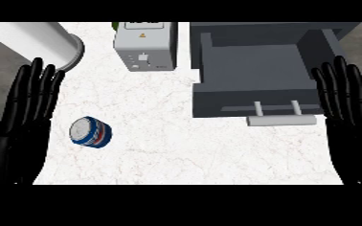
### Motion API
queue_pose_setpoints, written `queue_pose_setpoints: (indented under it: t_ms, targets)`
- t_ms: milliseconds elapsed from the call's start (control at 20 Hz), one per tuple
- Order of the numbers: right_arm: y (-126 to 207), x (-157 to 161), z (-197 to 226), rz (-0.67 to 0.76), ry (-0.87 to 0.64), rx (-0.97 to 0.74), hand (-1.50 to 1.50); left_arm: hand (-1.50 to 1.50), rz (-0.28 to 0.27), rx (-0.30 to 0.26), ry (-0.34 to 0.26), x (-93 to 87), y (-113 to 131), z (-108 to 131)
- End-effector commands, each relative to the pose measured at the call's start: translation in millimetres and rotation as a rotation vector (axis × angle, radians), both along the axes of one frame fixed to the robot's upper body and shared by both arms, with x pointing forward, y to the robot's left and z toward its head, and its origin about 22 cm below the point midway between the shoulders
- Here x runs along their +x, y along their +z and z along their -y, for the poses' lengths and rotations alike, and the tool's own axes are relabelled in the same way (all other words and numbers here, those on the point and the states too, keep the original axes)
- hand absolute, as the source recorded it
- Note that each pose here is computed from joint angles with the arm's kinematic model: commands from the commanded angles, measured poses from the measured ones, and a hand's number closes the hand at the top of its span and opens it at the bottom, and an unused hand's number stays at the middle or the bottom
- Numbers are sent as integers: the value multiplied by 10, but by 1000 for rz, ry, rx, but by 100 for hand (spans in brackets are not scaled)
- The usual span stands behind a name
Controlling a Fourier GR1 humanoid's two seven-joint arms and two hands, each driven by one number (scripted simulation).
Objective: Pick up the can, place it into the drawer and close the drawer
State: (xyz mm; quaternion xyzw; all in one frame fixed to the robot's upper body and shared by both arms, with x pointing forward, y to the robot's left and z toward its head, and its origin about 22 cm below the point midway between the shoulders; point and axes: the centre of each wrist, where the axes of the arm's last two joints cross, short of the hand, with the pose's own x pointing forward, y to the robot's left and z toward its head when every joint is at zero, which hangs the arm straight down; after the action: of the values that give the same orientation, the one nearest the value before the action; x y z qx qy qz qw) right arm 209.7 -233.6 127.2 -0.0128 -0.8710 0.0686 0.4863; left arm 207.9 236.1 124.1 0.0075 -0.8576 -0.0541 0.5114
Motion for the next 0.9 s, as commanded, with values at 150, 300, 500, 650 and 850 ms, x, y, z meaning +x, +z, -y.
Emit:
queue_pose_setpoints:
  t_ms: [150, 300, 500, 650, 850]
  targets:
    - [-231, 21, -4, -52, -4, 42, -150, -150, 12, -7, -180, -29, 57, -360]
    - [-327, -73, 168, -277, -238, 131, -150, -150, -309, 69, -101, -159, -282, -522]
    - [-316, -269, 282, -319, -283, 106, -150, -150, -357, 74, -115, -317, -38, -802]
    - [-262, -399, 405, -328, -291, 109, -150, -150, -385, 77, -122, -562, 72, -904]
    - [-426, -439, 644, -313, -279, 115, -150, -150, -346, 85, -109, -516, 270, -1073]
